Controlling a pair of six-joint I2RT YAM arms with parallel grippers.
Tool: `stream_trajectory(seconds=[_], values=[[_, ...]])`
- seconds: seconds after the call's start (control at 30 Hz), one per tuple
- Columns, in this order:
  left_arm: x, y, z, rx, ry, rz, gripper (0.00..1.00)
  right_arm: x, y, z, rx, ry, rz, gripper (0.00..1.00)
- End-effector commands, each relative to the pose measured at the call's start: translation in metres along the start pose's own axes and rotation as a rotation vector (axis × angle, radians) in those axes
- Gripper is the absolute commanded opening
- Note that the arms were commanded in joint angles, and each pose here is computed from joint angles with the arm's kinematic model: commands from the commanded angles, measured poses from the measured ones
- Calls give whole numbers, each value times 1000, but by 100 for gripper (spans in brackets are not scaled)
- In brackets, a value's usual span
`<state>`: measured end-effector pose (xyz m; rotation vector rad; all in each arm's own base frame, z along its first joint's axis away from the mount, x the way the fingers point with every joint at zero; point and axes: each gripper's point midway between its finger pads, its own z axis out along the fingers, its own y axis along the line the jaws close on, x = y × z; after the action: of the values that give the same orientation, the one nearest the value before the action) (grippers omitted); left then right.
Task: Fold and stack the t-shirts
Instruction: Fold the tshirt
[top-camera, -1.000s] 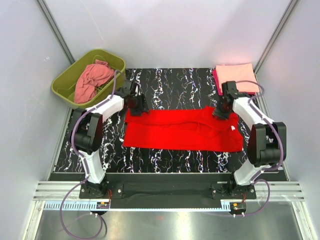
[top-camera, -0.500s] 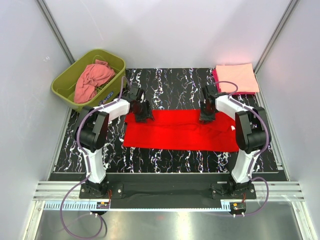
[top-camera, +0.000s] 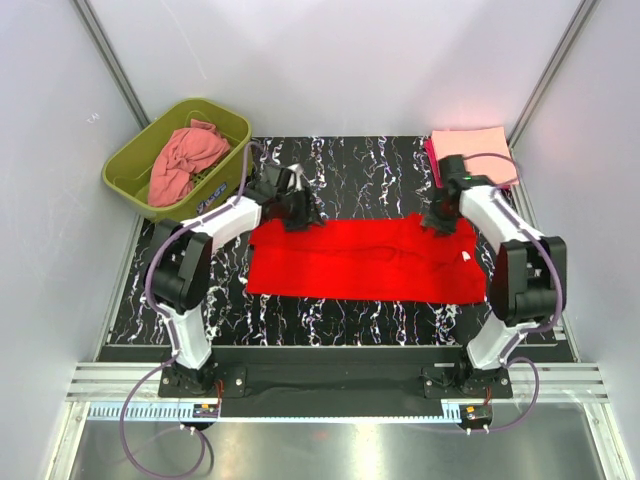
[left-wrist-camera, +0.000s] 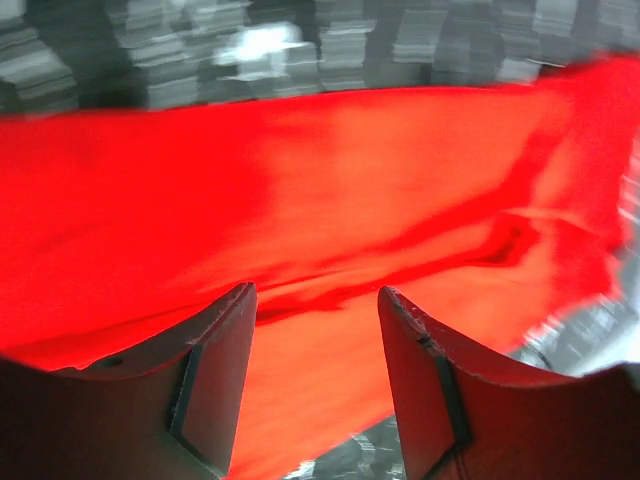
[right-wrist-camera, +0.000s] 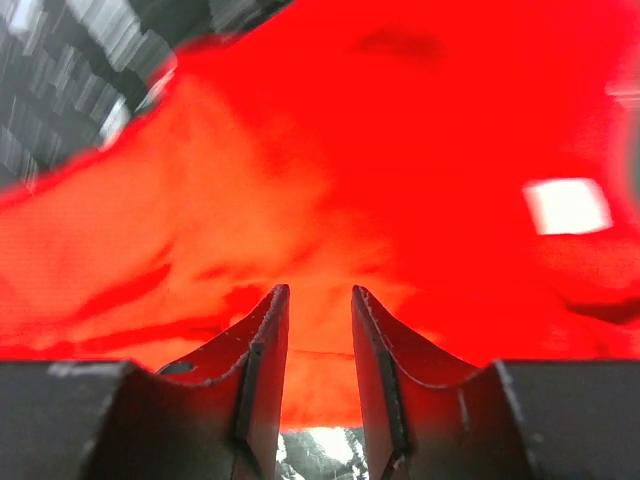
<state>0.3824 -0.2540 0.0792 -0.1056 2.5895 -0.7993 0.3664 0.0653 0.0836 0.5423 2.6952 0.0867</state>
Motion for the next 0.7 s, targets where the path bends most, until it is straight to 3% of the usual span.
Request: stream_trajectory(seconds=[0.0, 0.2, 0.43, 0.67], values=[[-12, -100, -16, 308, -25, 153, 57, -25, -67, -14, 110, -45, 268, 39], [12, -153, 12, 438, 21, 224, 58, -52, -112, -11, 170, -92, 384, 40], [52, -163, 71, 416, 123, 235, 58, -45, -118, 11, 154, -76, 480, 44], [62, -175, 94, 411, 150, 246, 60, -46, -112, 18, 81, -109, 573, 50]])
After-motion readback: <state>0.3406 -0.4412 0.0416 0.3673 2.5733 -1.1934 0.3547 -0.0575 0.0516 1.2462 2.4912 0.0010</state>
